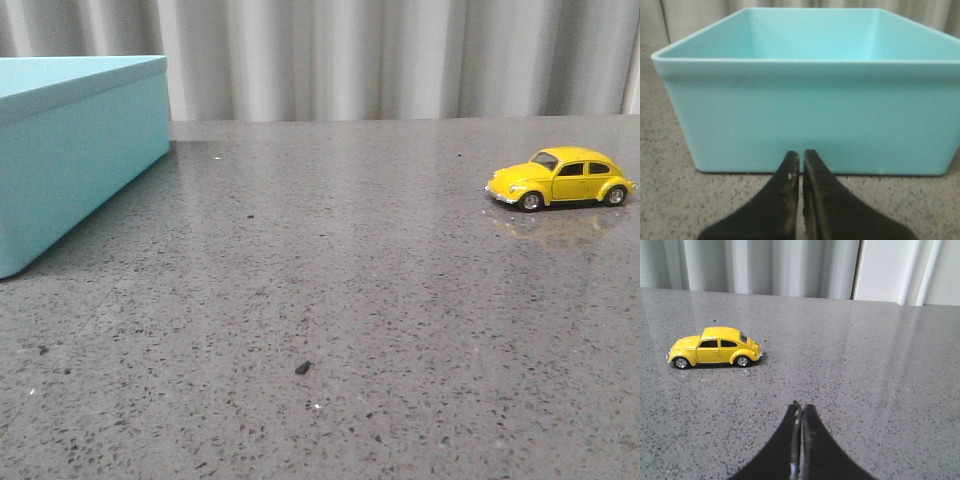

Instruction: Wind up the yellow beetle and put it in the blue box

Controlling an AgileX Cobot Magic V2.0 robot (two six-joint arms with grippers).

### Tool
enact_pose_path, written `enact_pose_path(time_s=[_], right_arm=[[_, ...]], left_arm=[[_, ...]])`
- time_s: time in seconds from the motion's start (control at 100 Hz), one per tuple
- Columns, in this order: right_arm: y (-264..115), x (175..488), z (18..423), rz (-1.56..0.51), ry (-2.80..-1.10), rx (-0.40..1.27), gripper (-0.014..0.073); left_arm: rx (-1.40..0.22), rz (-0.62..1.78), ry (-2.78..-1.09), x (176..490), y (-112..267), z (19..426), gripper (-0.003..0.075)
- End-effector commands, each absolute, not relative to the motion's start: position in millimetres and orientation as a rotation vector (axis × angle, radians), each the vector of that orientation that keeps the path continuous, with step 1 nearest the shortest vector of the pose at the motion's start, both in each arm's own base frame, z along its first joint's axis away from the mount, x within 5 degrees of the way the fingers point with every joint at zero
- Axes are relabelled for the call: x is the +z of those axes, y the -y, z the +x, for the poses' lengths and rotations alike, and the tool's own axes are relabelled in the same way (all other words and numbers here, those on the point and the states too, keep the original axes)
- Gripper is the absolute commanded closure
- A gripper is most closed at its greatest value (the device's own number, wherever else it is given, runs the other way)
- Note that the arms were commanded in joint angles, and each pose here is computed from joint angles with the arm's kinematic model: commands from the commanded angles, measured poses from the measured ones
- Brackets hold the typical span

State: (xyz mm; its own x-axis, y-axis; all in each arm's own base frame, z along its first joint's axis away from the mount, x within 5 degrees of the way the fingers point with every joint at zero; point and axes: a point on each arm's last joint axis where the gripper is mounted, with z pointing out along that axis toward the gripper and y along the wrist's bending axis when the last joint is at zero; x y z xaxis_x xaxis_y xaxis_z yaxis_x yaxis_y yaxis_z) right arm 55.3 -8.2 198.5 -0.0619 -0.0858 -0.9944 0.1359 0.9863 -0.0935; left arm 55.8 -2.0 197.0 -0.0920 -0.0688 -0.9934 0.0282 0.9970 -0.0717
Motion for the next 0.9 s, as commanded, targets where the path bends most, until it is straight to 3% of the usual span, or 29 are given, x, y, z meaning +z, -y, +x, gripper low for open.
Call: enact_pose_path(time_s=[0.0, 0.27, 0.64, 0.89], right_arm=[[7, 203, 55, 0.039, -1.511, -0.176, 0.0656], [7, 227, 51, 0.041, -1.474, -0.177, 0.0656], [10, 265, 63, 0.051, -1.656, -0.174, 0.0656], [14, 299, 94, 0.052, -1.821, -0.164, 0.0656]], left_arm=[[-0.096, -0.042, -1.496, 204, 2, 55, 0.0741], [-0.115, -0.055, -1.409, 220, 2, 52, 0.0741], [-0.086, -0.030, -1.471, 277, 2, 51, 0.0741], [-0.071, -0.020, -1.536, 302, 2, 67, 0.0741]])
